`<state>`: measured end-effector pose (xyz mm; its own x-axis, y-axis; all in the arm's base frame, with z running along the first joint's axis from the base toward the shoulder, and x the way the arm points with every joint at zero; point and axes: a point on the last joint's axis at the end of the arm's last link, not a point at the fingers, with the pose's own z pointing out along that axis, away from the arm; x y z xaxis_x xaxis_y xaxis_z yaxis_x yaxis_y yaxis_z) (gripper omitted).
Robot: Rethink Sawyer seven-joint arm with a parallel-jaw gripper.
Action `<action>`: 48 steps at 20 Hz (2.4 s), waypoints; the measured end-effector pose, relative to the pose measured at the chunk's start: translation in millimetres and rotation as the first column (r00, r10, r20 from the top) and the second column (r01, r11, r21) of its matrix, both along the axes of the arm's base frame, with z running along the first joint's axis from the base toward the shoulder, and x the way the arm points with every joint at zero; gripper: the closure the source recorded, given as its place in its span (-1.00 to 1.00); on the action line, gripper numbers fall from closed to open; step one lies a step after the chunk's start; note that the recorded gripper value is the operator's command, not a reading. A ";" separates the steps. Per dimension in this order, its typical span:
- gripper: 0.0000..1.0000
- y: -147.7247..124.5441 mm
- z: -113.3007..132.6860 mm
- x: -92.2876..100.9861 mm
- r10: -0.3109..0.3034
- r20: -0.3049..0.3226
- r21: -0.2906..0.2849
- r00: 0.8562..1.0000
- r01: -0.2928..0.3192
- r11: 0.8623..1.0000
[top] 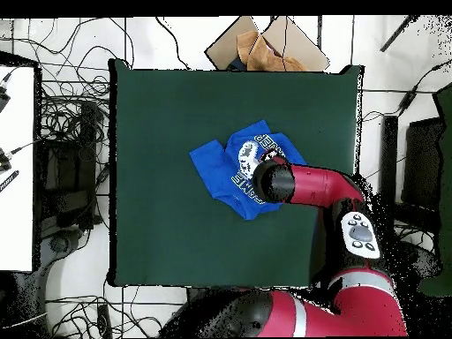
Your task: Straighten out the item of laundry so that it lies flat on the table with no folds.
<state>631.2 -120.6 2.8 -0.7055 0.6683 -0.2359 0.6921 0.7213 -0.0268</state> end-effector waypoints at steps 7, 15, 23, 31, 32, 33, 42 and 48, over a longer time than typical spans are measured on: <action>-1.00 4.9 18.5 -3.8 -0.047 -0.008 0.048 0.999 0.047 0.998; -1.00 30.4 19.8 -13.6 -0.052 -0.057 0.103 0.997 0.058 0.993; -1.00 38.6 24.6 -48.7 -0.042 -0.132 0.126 0.990 0.058 0.990; -1.00 23.9 5.9 -81.7 -0.033 -0.191 0.130 0.981 0.059 0.990; -1.00 22.3 3.7 -83.6 -0.036 -0.195 0.132 0.980 0.062 0.989; -1.00 20.8 1.6 -85.4 -0.039 -0.199 0.134 0.979 0.066 0.989; -1.00 44.6 -7.6 -75.6 -0.008 -0.178 0.182 0.984 0.041 0.982; -1.00 67.1 7.5 -54.3 -0.002 -0.148 0.218 0.989 0.034 0.975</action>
